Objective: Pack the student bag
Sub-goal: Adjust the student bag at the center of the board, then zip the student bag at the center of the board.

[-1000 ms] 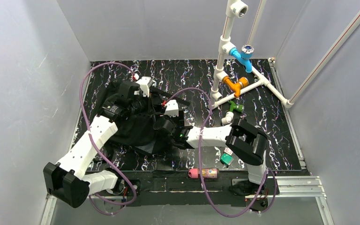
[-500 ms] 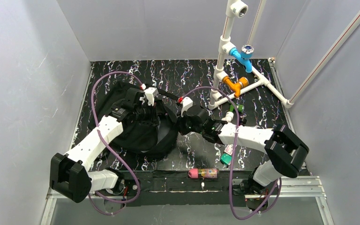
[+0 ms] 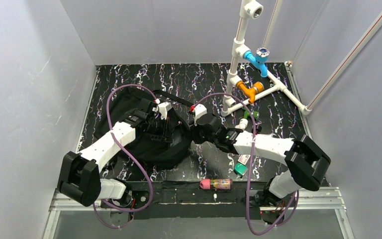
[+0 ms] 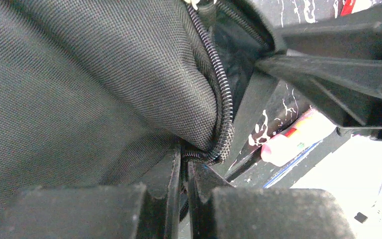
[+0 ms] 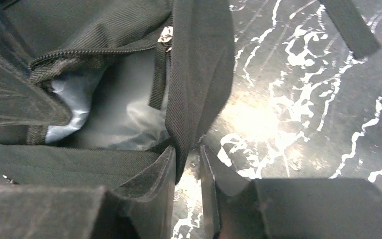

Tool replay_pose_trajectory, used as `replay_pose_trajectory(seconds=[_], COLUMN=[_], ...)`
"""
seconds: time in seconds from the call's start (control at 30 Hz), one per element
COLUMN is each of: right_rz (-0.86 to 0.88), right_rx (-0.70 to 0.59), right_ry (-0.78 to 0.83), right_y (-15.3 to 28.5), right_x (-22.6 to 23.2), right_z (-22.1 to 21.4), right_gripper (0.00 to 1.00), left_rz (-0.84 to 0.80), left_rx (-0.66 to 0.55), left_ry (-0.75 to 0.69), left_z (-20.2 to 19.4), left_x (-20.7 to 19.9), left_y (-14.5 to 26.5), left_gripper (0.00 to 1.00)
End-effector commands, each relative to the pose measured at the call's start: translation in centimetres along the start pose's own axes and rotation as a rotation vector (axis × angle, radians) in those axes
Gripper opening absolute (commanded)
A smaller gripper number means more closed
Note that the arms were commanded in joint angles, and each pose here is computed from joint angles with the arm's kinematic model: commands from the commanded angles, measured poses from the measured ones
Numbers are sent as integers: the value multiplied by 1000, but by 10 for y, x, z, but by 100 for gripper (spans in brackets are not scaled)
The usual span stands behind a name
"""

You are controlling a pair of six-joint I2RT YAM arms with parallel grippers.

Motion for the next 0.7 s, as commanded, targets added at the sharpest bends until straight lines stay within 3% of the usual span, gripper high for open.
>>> replay_pose_trajectory(seconds=[0.0, 0.1, 0.33, 0.53, 0.63, 0.67], right_rz=[-143, -45, 104, 154, 143, 129], right_rx=[9, 6, -148, -213, -211, -208], right_ry=[94, 91, -71, -252, -325, -339], right_y=[18, 23, 47, 41, 28, 23], right_x=[-29, -15, 36, 52, 54, 53], right_z=[13, 24, 76, 96, 93, 92], right_gripper=[38, 50, 64, 65, 58, 48], left_rz=[0, -8, -20, -24, -23, -21], left_rx=[-2, -3, -20, -28, -29, -29], left_ry=[-2, -2, 10, 2, 1, 1], left_z=[-10, -11, -8, -6, -5, -5], left_x=[3, 2, -1, -3, -4, -3], left_y=[9, 10, 11, 13, 14, 14], left_gripper=[0, 0, 0, 0, 0, 0])
Point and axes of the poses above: each gripper's point midway between its finger pads, its own y axis back along the fingers, its own x axis along the line the jaws close on, z = x × y, the point moved 4 cm from there along y, back along the fingers, and after that the axes turned 12 degrees about y, right-handed, at the moved point
